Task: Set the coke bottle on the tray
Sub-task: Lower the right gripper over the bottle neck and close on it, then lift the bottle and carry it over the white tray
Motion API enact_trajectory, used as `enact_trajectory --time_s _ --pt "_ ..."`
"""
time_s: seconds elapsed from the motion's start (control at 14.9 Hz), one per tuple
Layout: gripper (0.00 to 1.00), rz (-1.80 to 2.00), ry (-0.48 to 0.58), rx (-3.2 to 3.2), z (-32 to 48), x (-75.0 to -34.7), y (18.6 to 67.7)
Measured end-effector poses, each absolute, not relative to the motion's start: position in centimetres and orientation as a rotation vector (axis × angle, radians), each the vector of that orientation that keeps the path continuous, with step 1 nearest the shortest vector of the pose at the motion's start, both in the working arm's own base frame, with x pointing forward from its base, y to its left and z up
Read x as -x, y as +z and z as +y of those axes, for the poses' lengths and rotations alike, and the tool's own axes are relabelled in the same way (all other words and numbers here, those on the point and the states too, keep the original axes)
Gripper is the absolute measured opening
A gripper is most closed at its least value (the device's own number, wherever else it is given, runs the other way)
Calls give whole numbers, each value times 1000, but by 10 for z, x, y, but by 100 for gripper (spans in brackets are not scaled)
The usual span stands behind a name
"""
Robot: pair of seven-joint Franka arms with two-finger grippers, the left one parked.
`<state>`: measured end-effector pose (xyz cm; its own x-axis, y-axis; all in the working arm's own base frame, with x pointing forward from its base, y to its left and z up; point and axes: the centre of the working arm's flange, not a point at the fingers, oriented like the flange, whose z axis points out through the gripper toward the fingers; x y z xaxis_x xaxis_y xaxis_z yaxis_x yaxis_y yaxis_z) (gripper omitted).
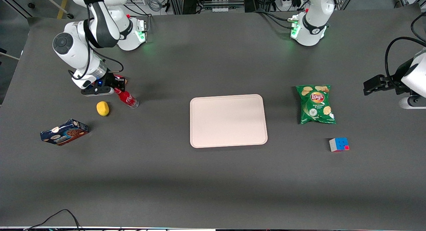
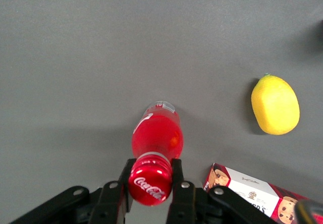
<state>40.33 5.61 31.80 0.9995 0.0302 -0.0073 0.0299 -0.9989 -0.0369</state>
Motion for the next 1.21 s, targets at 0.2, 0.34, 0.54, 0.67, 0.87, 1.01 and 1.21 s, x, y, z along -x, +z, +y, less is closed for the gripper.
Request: enact_trajectory --time_s 0.2,0.34,0.54,0.67,0.87,1.01,1.21 --pt "32 -47 12 3104 56 -403 318" --pt "32 -47 3 3104 56 -405 320" --pt "32 -53 -9 3101 59 -413 335" --pt "32 -63 13 3097 63 -422 358" --pt "32 -109 -4 3094 78 -436 406" --pt "32 -128 -14 3098 98 -443 438" --pt "32 -111 -23 3112 147 -447 487"
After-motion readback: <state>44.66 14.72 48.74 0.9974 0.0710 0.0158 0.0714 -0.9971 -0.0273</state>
